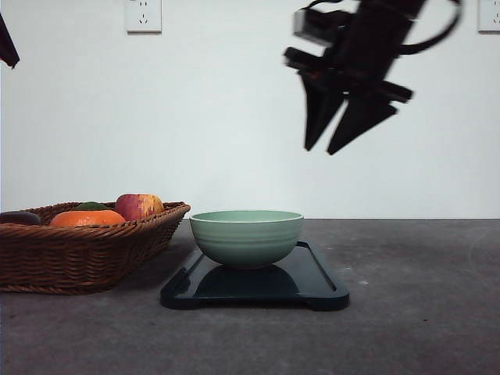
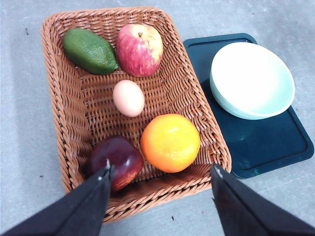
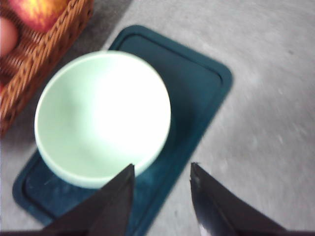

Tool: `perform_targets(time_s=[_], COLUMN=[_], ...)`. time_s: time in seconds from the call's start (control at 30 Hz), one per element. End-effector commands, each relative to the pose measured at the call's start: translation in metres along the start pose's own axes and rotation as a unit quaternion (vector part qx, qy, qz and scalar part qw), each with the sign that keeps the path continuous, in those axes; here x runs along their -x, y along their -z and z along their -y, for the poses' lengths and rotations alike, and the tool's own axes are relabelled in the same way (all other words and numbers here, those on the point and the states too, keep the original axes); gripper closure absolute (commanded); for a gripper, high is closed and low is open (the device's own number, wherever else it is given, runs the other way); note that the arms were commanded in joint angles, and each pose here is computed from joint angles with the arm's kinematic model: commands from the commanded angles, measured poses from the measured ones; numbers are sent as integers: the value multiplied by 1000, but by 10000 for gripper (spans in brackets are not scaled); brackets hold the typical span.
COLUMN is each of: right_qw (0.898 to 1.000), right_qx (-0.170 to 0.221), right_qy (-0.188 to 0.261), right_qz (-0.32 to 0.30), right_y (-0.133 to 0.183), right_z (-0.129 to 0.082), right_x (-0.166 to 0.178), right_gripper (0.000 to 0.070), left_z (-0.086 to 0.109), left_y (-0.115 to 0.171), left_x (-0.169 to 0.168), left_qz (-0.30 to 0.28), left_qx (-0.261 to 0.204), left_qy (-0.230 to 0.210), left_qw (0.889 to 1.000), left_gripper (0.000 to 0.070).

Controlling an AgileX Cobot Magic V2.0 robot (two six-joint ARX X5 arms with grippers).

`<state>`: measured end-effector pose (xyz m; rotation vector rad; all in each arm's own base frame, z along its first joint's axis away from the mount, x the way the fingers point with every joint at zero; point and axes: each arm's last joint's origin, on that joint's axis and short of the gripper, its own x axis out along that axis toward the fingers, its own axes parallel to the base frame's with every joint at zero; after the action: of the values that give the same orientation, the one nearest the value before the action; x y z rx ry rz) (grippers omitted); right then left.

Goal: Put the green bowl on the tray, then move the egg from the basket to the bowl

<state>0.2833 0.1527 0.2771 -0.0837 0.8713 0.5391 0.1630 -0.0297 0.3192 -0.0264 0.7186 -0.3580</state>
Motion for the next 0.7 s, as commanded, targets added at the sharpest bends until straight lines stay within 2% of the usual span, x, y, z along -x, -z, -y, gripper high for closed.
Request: perform_targets(time_s=[0.0,0.33,0.47,0.67], right_qw=[1000,999,998,998], right_qx=[3,10,5,-4], right_qy=[-1,12,19,17], right_qz=[12,51,63,68], right_y=[13,88,107,117], right_z=[-1,0,1,0], right_x=[5,48,60,69], right_gripper=[479,479,479,479], left_z=[1,1,2,6], left_y=[-6,-7,-6,-15], left_x=[2,2,2,-2], left_qz=[10,14,12,6], left_qx=[-2,10,22,77], left_qy=[2,2,5,16], left_qw=[1000,1000,1000,997], left_gripper=[305,306,309,309])
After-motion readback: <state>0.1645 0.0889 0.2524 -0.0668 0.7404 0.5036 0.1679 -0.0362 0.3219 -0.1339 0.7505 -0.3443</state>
